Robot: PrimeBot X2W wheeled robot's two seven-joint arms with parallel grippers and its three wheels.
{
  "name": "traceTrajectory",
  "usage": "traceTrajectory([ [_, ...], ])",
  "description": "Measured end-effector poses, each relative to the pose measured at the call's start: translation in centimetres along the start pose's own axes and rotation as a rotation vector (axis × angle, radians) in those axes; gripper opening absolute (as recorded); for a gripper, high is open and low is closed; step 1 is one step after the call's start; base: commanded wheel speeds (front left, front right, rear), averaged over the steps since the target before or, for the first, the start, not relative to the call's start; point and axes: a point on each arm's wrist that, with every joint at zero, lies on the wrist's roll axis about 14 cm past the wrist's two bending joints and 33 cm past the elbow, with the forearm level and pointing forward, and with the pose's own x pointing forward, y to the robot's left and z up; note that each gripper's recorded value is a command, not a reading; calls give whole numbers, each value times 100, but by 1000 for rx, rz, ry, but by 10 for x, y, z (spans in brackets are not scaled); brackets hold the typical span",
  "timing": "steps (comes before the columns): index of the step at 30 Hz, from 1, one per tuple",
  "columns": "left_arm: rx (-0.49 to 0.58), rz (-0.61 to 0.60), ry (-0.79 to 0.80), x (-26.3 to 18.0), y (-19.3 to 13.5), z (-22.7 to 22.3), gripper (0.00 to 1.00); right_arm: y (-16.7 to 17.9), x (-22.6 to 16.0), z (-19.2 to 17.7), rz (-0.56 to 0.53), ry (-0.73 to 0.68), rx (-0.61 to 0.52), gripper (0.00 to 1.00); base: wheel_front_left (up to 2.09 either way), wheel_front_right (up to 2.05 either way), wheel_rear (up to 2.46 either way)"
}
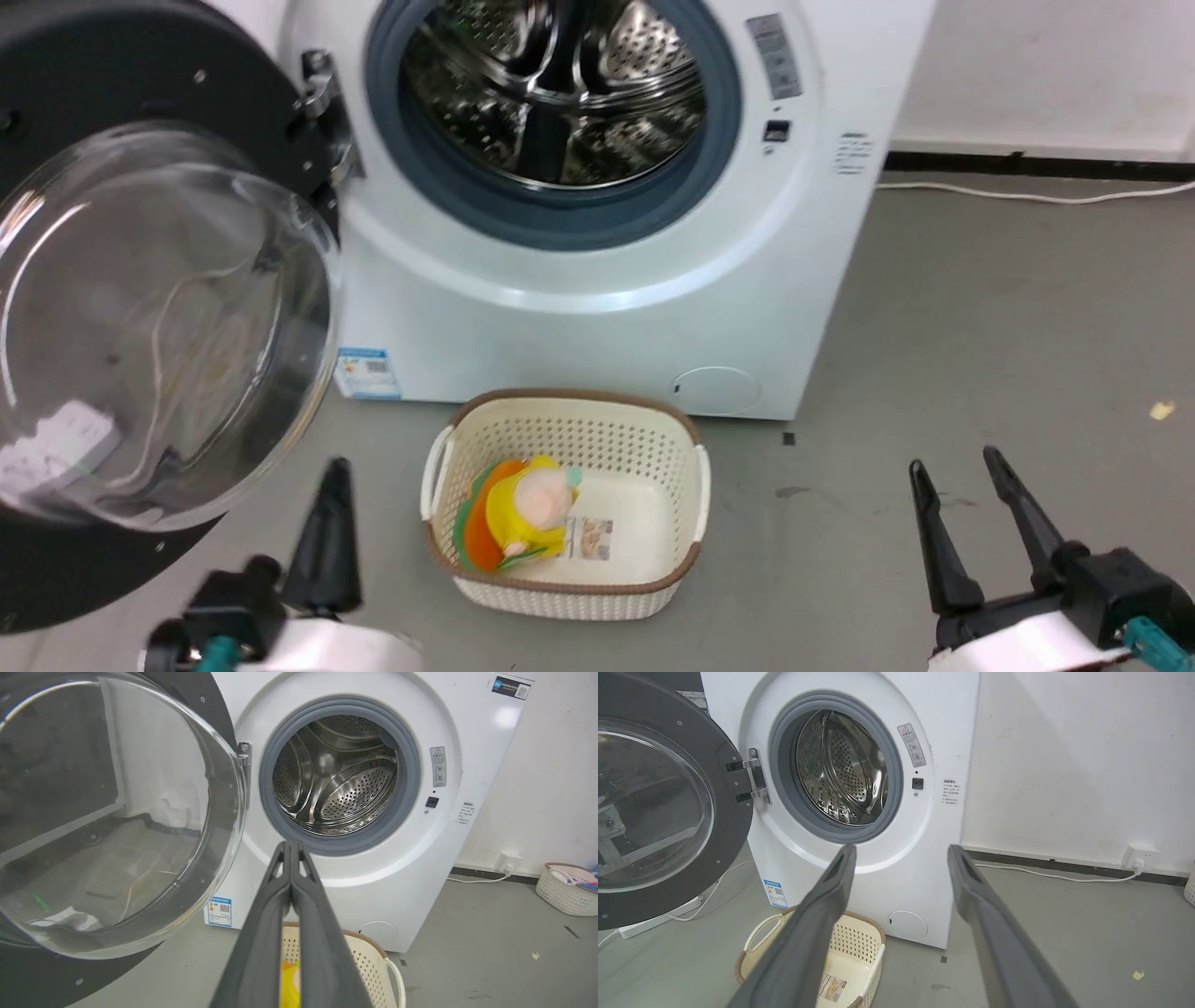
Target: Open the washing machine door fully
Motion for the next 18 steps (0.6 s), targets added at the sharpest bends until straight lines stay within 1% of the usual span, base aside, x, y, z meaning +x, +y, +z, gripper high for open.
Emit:
traceTrajectory([
  [4, 1, -59, 21, -6, -22, -8, 0, -5, -12, 0, -19, 7, -1, 100, 0, 0, 0],
  [5, -2, -65, 30, -7, -26, -11, 26, -5, -13, -1, -22, 8, 0, 100, 0, 0, 0],
  [6, 1, -70, 37, -8, -28, -13, 100, -5, -14, -1, -23, 9, 3, 100, 0, 0, 0],
  [10, 29, -96, 91, -17, -35, -30, 100, -2, -17, -3, -18, 17, 20, 100, 0, 0, 0],
  [14, 55, -111, 108, -20, -38, -36, 100, -1, -19, -5, -18, 23, 26, 100, 0, 0, 0],
  [18, 58, -115, 122, -22, -37, -40, 100, -1, -19, -7, -17, 30, 31, 100, 0, 0, 0],
])
